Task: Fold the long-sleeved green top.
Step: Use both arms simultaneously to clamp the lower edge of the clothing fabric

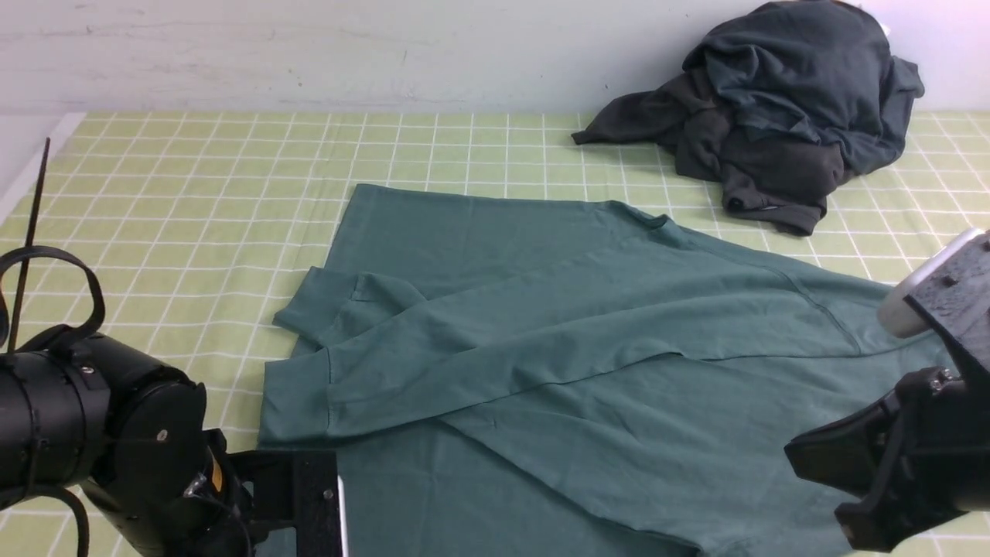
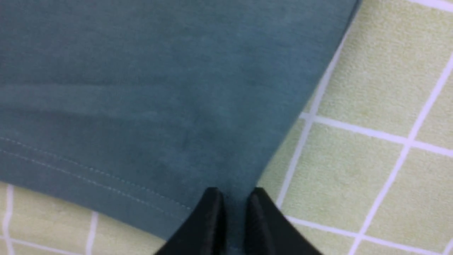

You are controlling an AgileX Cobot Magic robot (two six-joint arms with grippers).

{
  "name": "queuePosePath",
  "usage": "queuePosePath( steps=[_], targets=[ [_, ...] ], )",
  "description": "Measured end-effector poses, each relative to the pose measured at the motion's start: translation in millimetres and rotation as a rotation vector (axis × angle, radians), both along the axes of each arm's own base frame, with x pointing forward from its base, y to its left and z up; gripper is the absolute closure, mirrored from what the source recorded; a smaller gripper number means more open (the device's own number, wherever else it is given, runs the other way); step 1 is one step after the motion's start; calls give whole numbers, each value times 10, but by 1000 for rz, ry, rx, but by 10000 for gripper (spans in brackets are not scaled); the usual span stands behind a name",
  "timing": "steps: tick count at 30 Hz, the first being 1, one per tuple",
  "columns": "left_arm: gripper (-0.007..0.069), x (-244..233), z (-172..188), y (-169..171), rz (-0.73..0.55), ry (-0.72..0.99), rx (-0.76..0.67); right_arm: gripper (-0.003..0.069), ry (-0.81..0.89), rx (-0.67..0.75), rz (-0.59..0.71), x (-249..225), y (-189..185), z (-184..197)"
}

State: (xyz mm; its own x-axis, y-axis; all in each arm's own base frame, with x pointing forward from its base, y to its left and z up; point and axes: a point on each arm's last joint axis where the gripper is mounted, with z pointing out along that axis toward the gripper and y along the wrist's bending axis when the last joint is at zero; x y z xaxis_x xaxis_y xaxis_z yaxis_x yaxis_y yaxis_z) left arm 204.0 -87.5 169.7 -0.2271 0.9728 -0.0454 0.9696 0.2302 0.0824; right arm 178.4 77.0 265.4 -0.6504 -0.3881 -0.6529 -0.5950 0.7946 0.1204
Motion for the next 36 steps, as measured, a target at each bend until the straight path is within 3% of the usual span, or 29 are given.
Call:
queuePosePath(
  steps=[6, 9, 12, 18, 24, 29, 33, 36],
  targets=[
    [325, -2, -160, -35, 36, 97, 1, 673, 1, 5, -1, 0, 2, 1],
    [305, 7, -189, -51, 42, 114, -4, 673, 2, 6, -2, 0, 3, 2],
    [353, 21, -189, -41, 24, 98, 8, 673, 2, 6, -2, 0, 3, 2],
    [606, 13, -45, -11, 23, 15, 2, 673, -14, 6, 13, -1, 9, 12],
    [619, -74, 252, 7, 59, -89, -71, 673, -120, 24, 103, -55, 39, 121],
    [623, -157, 432, 21, 213, -134, -153, 652, -331, -121, 280, -18, 33, 168],
    [625, -163, 446, 21, 338, -128, -180, 554, -371, -314, 362, 157, -16, 15],
    [625, -163, 446, 21, 386, -123, -188, 457, -268, -484, 491, 262, -69, -246]
  ],
)
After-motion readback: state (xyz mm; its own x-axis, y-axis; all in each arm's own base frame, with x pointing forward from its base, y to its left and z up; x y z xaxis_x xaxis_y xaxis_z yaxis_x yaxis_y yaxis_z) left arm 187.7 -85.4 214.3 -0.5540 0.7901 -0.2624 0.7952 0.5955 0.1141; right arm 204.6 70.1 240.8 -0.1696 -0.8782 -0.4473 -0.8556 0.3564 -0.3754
